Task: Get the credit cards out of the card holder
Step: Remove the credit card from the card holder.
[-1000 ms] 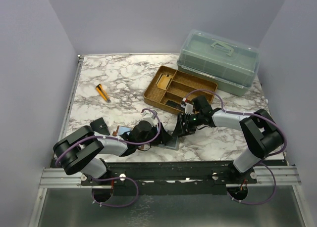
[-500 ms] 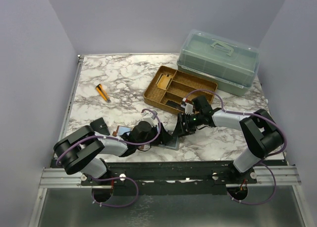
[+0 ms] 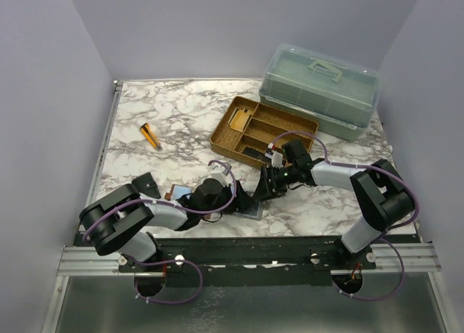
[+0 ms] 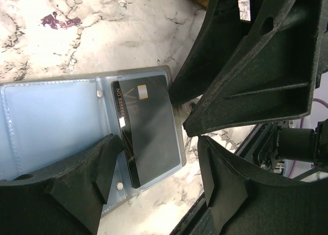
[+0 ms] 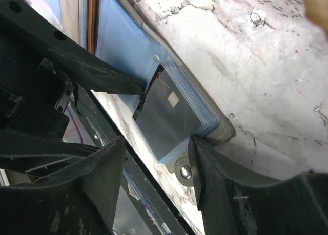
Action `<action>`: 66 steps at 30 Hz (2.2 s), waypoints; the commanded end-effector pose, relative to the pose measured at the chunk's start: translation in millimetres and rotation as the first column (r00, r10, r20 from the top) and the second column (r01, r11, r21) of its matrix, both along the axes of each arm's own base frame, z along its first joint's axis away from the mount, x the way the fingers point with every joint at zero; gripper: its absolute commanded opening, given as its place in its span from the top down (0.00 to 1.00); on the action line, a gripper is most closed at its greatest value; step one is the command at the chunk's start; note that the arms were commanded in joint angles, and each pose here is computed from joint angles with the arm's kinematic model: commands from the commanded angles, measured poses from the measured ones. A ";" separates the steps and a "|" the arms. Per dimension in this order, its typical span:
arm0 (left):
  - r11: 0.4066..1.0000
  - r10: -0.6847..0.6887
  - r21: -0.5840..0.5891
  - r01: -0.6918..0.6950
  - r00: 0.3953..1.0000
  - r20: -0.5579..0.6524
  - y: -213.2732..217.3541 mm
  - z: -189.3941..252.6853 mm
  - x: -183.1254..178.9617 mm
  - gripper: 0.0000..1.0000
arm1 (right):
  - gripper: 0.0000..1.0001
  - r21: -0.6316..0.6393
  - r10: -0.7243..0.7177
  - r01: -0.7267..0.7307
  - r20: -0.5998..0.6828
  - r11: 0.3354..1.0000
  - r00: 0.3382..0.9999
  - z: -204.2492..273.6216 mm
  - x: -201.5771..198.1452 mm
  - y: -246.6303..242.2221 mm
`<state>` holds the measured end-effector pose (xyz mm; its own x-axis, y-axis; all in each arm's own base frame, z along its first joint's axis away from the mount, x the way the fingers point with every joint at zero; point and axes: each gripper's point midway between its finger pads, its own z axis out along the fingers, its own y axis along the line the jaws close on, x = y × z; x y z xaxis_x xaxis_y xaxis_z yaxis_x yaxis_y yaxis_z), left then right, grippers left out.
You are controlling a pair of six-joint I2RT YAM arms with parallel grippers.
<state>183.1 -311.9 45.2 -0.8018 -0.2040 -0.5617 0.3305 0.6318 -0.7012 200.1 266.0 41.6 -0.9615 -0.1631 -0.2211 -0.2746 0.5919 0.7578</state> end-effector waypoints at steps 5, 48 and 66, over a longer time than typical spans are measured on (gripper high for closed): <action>0.991 -0.016 0.133 0.024 0.998 -0.061 12.9 -40.6 -15.5 0.29 | 0.44 0.107 0.027 -0.029 0.020 0.994 0.999 13.9 9.0 17.2; 0.978 0.092 0.195 -0.068 0.989 -0.113 26.9 -49.2 -12.3 0.33 | 0.50 0.173 0.056 -0.075 0.111 0.982 0.992 40.9 27.5 31.4; 0.979 0.095 0.194 -0.069 0.987 -0.127 31.5 -50.6 -17.3 0.43 | 0.53 0.065 0.034 -0.041 0.099 0.997 0.994 14.5 33.4 24.5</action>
